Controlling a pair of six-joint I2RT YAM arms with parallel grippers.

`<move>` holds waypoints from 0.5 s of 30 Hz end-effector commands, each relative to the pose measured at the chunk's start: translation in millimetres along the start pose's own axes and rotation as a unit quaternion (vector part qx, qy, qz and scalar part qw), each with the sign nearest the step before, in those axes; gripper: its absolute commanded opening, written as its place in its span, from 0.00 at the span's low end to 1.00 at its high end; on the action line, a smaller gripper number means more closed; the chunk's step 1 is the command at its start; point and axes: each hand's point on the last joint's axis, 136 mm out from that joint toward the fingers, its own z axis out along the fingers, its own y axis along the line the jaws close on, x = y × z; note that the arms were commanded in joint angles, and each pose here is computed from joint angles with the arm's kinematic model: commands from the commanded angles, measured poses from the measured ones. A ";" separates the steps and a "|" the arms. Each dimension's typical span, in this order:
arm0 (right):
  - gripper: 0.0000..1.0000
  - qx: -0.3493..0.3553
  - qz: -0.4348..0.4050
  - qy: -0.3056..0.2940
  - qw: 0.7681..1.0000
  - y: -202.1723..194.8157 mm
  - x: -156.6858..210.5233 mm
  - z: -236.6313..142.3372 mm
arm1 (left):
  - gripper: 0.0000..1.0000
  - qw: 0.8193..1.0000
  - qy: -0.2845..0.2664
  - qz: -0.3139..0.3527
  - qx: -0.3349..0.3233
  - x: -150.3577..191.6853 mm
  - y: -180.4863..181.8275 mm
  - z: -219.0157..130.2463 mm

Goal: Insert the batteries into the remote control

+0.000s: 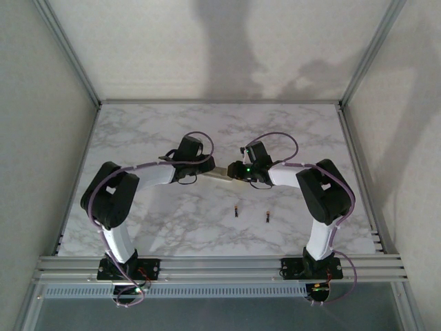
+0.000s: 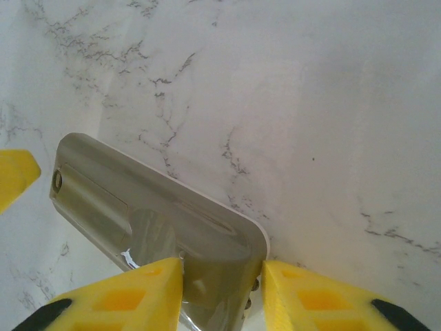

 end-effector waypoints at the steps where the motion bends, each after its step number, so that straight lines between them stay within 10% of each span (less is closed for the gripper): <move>1: 0.36 0.002 0.006 0.014 1.000 -5.7 6.7 5.3 | 0.39 1.000 0.007 0.011 -0.001 0.5 -7.2 2.0; 15: 0.37 0.000 0.005 0.016 1.000 -4.9 7.4 5.8 | 0.40 0.999 0.000 0.030 -0.042 2.2 -0.2 -1.3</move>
